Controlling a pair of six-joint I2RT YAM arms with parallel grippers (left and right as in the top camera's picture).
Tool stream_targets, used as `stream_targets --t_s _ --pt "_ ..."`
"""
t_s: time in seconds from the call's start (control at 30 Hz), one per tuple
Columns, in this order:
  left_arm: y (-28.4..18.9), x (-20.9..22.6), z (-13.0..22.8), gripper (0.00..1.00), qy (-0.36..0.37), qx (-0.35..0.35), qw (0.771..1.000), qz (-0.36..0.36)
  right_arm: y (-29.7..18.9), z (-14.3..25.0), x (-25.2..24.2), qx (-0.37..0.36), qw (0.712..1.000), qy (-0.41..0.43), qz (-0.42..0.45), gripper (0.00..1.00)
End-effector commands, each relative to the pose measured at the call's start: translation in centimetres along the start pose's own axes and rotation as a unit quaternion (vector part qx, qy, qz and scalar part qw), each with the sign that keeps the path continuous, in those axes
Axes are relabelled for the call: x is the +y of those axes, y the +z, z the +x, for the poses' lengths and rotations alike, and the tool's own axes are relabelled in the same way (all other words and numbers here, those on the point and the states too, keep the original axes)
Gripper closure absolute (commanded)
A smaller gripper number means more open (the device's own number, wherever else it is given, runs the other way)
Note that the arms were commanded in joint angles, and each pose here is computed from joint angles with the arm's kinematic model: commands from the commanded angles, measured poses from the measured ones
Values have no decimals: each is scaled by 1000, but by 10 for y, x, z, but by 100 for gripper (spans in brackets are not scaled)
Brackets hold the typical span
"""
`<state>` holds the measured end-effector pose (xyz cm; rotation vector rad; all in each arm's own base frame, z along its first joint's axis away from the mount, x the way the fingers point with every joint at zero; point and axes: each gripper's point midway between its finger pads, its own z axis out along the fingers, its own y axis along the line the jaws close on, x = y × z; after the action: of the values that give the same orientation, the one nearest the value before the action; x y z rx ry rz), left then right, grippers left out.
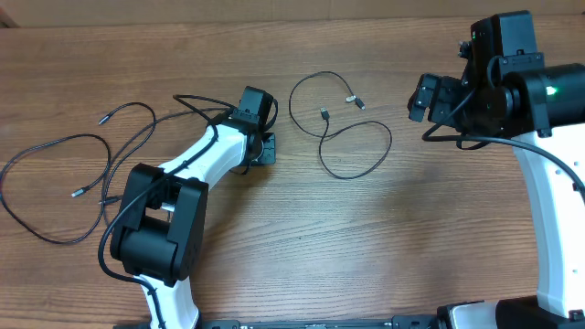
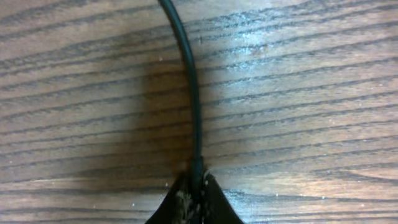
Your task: Untangle cables
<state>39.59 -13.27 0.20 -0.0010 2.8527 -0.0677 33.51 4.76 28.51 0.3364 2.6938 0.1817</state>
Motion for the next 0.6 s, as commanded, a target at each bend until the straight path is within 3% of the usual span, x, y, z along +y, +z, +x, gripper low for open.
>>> stream_targets --t_s 0.0,0.2,0.3,0.47,0.5,0.53,0.57 --pt "8 6 9 96 -6 26 1000 -10 0 0 -1 0 1000 -2 1 1" --pt "-44 53 -34 96 -54 -41 997 -42 0 0 -1 1 1000 -2 1 1" --pt "-104 133 -54 96 -126 -101 979 -123 0 0 -1 1 1000 -2 1 1" --pt "-163 233 -35 96 -242 -127 945 -181 0 0 -1 1 1000 -2 1 1" --pt "-165 239 -32 87 -255 -126 943 -172 0 0 -1 1 1000 -2 1 1" --pt "-164 239 -30 57 -265 -123 945 -144 0 0 -1 1 1000 -2 1 1" --pt "-160 233 -31 40 -269 -117 950 -107 0 0 -1 0 1000 -2 0 1"
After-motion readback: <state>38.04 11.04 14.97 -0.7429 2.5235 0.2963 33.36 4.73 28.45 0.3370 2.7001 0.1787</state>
